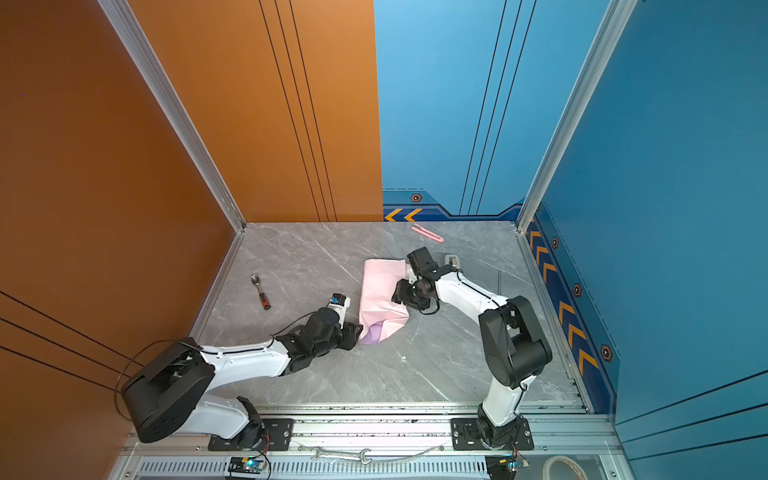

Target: Wrap the gift box in paper

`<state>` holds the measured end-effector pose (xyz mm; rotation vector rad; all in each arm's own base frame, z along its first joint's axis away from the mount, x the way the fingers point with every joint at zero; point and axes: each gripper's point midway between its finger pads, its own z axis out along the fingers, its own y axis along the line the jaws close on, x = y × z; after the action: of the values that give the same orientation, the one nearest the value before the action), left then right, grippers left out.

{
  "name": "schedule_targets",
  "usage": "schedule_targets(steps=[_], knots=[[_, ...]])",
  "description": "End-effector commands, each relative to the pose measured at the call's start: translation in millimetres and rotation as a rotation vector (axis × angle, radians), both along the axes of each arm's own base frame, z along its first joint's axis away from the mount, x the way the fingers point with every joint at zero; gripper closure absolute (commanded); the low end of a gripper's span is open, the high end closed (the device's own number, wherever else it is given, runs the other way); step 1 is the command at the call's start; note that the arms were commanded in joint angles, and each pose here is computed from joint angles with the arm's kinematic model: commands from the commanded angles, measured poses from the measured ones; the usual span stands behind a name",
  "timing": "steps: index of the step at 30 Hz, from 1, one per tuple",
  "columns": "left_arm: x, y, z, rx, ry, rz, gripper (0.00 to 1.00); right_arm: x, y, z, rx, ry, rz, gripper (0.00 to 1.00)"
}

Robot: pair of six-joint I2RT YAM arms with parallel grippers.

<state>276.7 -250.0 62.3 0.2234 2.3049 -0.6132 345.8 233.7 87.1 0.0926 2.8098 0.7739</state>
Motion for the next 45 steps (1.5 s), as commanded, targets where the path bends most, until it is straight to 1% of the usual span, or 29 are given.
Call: schedule_targets(steps=[1, 5, 9, 11, 12, 13, 14, 15, 20, 21, 22, 26, 27, 28, 29, 32, 34, 39, 41, 44, 45], knots=[[4.3, -14.0, 7.4, -0.021, -0.015, -0.029, 0.57, -3.1, -2.0, -10.6, -0.032, 0.018, -0.004, 0.45], [5.6, -17.7, 2.4, -0.026, -0.004, -0.035, 0.58, -3.1, -1.9, -10.0, -0.030, 0.018, -0.004, 0.44], [6.1, -20.2, -0.3, -0.023, 0.004, -0.035, 0.62, -3.7, -2.3, -11.5, -0.032, 0.021, -0.003, 0.44], [5.9, -20.5, -0.7, -0.023, 0.005, -0.036, 0.67, -3.4, -2.0, -11.6, -0.031, 0.022, -0.003, 0.44], [5.7, -20.0, -2.4, -0.019, 0.009, -0.032, 0.74, -3.5, -2.1, -11.5, -0.031, 0.022, -0.003, 0.44], [5.5, -18.0, -4.7, -0.014, 0.015, -0.022, 0.87, -3.2, -1.9, -11.0, -0.031, 0.020, -0.003, 0.44], [4.5, -17.5, -6.0, -0.012, 0.019, -0.022, 0.98, -3.2, -1.9, -11.2, -0.031, 0.021, -0.003, 0.44], [4.1, -17.8, -5.9, -0.012, 0.019, -0.023, 1.00, -3.1, -2.2, -11.5, -0.032, 0.021, -0.004, 0.44], [0.9, -18.5, -8.2, -0.004, 0.029, -0.020, 1.00, -3.6, -2.2, -12.1, -0.032, 0.022, -0.003, 0.44], [0.4, -17.0, -10.1, -0.004, 0.038, -0.010, 0.88, -3.6, -2.1, -12.2, -0.032, 0.023, -0.003, 0.44], [-0.7, -16.0, -12.3, -0.005, 0.048, -0.004, 0.81, -3.9, -2.4, -12.8, -0.033, 0.024, -0.003, 0.44], [-7.1, -13.0, -19.7, -0.008, 0.078, 0.011, 0.74, -3.8, -3.1, -12.4, -0.033, 0.023, -0.005, 0.44], [-8.3, -11.9, -21.9, -0.007, 0.085, 0.015, 0.75, -3.7, -3.1, -13.1, -0.034, 0.025, -0.005, 0.44], [-9.3, -11.8, -23.2, -0.006, 0.089, 0.015, 0.82, -3.7, -2.8, -13.1, -0.034, 0.024, -0.003, 0.44], [-10.3, -11.7, -24.2, -0.005, 0.092, 0.016, 0.99, -3.8, -3.0, -13.6, -0.033, 0.026, -0.004, 0.44], [-12.7, -16.8, -21.7, -0.009, 0.091, -0.010, 1.00, -3.9, -3.0, -14.6, -0.034, 0.028, -0.004, 0.44], [-12.3, -16.0, -20.9, 0.001, 0.090, -0.006, 1.00, -4.1, -2.9, -15.2, -0.035, 0.030, -0.003, 0.44], [-13.6, -3.0, -8.4, -0.005, 0.067, 0.034, 0.77, -3.7, -2.6, -13.9, -0.033, 0.027, -0.004, 0.44], [-13.5, 6.4, -0.3, 0.004, 0.044, 0.061, 0.74, -4.1, -2.8, -14.2, -0.033, 0.028, -0.004, 0.44], [-15.0, 21.4, 7.0, 0.011, 0.019, 0.104, 0.65, -3.6, -1.5, -13.8, -0.030, 0.027, -0.001, 0.44], [-15.0, 26.4, 7.1, 0.011, 0.017, 0.121, 0.65, -3.8, -1.3, -13.5, -0.028, 0.027, -0.001, 0.44]])
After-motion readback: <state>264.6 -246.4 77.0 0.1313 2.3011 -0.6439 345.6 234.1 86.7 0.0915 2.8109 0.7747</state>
